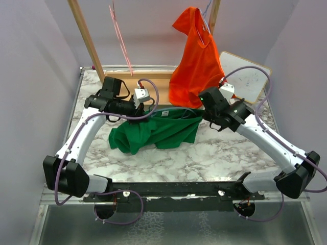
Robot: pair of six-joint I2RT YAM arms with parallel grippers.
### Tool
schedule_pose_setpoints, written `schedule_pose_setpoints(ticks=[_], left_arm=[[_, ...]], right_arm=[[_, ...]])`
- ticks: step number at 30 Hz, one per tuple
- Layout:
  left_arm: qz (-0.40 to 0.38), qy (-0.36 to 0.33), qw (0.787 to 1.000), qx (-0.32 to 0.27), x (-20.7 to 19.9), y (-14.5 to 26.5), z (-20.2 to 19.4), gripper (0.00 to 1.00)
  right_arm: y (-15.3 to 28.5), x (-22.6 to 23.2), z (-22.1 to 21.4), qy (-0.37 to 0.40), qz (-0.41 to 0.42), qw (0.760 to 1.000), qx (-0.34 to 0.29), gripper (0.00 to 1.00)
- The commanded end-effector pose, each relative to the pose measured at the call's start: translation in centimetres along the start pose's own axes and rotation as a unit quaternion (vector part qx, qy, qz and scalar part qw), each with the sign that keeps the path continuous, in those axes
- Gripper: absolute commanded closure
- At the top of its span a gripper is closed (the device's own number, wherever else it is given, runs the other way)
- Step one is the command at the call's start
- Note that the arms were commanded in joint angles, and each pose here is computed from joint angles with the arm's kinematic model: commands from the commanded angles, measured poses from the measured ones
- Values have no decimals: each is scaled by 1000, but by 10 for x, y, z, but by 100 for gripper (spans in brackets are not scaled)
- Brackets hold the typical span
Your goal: Place the t-shirt on the hanger
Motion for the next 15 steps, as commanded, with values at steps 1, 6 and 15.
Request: schedule_pose_setpoints(ticks=[1, 6, 15], left_arm=[[28, -4, 1000, 1, 10, 0, 10, 100], [16, -4, 1000, 6, 7, -6, 9, 100], [23, -18, 1000, 6, 20, -21, 17, 100]], right_arm=[[10, 6, 21, 40, -25, 998, -44, 99], [12, 19, 27, 47, -2, 998, -51, 99], [27, 66, 19, 113, 24, 992, -55, 99]])
Point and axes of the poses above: each gripper's point midway between its finger pads, its own y axis back along the fingers, its own x axis along the line the jaws close on, z = x × y, the point moved 10 cm from there along y, back along the fingers, and after that the axes turned 3 degrees about y, right-handed, at the moved point
